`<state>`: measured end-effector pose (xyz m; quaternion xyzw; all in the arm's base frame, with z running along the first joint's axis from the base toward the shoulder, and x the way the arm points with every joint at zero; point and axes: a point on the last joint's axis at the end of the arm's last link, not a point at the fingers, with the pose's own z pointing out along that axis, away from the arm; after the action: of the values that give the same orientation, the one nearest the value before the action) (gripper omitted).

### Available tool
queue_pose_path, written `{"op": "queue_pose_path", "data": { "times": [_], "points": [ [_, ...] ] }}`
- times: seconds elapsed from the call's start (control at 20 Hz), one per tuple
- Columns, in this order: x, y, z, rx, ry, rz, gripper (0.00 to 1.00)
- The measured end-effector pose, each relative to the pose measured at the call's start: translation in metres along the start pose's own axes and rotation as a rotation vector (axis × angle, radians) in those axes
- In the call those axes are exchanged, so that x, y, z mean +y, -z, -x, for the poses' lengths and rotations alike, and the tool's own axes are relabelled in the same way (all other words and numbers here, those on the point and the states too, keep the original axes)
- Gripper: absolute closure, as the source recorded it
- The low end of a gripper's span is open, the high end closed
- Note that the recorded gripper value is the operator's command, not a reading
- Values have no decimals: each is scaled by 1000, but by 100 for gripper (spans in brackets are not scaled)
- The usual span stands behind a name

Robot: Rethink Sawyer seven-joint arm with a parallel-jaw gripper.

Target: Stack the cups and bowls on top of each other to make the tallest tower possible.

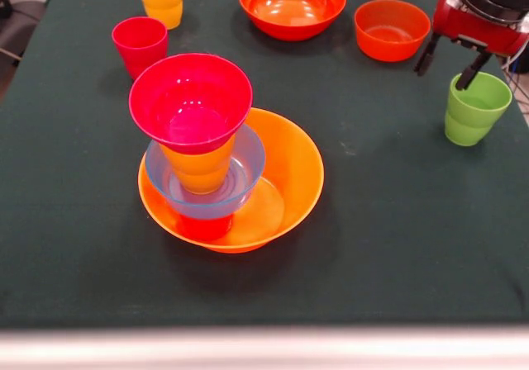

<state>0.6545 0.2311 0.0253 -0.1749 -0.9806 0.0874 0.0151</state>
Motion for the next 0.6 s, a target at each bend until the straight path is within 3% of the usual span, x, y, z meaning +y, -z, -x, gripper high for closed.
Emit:
{"op": "queue_pose_path", "data": {
  "times": [0.6],
  "points": [
    [12,-15,-30,35,30,-15,0]
  ]
}}
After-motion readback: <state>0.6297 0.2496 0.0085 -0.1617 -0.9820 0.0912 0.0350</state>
